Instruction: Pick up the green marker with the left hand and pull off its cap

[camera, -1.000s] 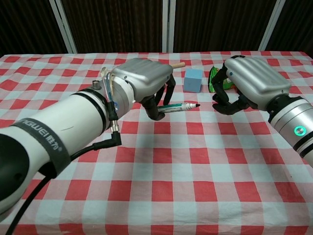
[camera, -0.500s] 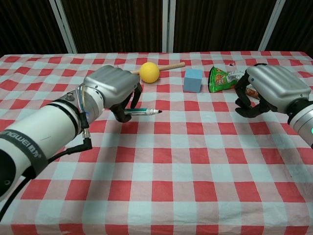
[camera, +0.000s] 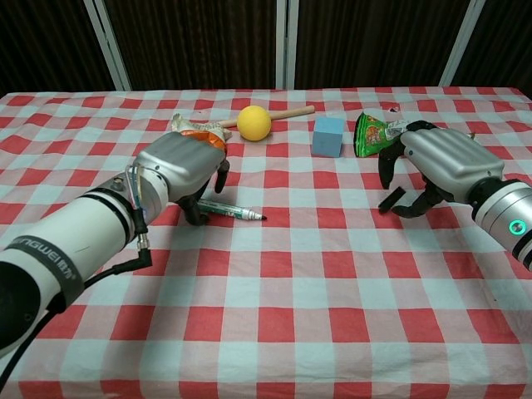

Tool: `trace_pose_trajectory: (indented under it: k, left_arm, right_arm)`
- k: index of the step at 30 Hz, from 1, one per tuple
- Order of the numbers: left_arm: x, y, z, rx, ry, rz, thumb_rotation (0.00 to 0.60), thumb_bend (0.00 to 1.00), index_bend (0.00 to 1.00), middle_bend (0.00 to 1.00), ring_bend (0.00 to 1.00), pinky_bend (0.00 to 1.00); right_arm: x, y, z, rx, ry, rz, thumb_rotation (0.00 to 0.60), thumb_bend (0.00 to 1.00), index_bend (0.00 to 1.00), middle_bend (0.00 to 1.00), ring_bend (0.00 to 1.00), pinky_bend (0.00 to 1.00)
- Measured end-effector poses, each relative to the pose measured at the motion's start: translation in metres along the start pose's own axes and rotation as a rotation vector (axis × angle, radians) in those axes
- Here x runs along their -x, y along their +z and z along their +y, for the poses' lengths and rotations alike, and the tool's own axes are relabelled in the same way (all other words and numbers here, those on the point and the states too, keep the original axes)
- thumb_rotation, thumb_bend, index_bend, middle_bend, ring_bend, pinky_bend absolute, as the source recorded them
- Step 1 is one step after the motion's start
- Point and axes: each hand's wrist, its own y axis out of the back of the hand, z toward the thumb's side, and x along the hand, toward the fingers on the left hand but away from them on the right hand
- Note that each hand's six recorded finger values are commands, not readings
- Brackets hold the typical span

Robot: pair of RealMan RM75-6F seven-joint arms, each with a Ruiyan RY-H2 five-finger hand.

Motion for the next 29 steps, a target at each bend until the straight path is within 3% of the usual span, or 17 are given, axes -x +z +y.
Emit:
trace_pose_trajectory:
  k: [4,7,10,15,17,19,22,25,29]
  left_arm:
    - [0.003,-0.004,0.011,0.040,0.034,0.008,0.600,0.17,0.34,0.43,0.91,0.86]
    - [0.010,-0.012,0.026,0.069,0.096,0.020,0.600,0.14,0.34,0.42,0.82,0.82]
    - [0.022,-0.029,0.042,0.099,0.186,0.048,0.600,0.12,0.34,0.39,0.64,0.72]
    - [0.052,-0.068,0.054,0.141,0.356,0.079,0.600,0.09,0.27,0.24,0.25,0.37]
    - [0.070,-0.087,0.049,0.175,0.399,0.083,0.600,0.08,0.25,0.22,0.20,0.30]
    - [0.091,-0.110,0.034,0.227,0.400,0.108,0.600,0.07,0.24,0.21,0.17,0.26]
    - [0.126,-0.139,0.004,0.283,0.368,0.169,0.600,0.07,0.24,0.21,0.17,0.23]
    - [0.163,-0.155,-0.025,0.295,0.321,0.225,0.600,0.06,0.24,0.21,0.17,0.23]
    - [0.202,-0.164,-0.050,0.321,0.285,0.269,0.600,0.06,0.22,0.21,0.17,0.23]
  right_arm:
    - [-0.003,-0.002,0.009,0.014,-0.025,-0.002,0.600,0.03,0.35,0.30,0.08,0.00]
    - [-0.010,-0.006,0.020,0.028,-0.059,-0.008,0.600,0.03,0.35,0.30,0.08,0.00]
    - [-0.025,-0.015,0.031,0.064,-0.095,-0.019,0.600,0.03,0.35,0.29,0.08,0.00]
    - [-0.058,-0.038,0.044,0.100,-0.161,-0.053,0.600,0.03,0.28,0.28,0.05,0.00]
    - [-0.080,-0.053,0.048,0.098,-0.183,-0.081,0.600,0.03,0.22,0.25,0.01,0.00]
    - [-0.102,-0.067,0.049,0.088,-0.181,-0.110,0.600,0.03,0.16,0.19,0.00,0.00]
    - [-0.138,-0.084,0.044,0.079,-0.128,-0.158,0.600,0.03,0.08,0.11,0.00,0.00]
    - [-0.172,-0.091,0.036,0.086,-0.073,-0.204,0.600,0.03,0.05,0.10,0.00,0.00]
    - [-0.201,-0.090,0.030,0.078,-0.070,-0.239,0.600,0.03,0.03,0.09,0.00,0.00]
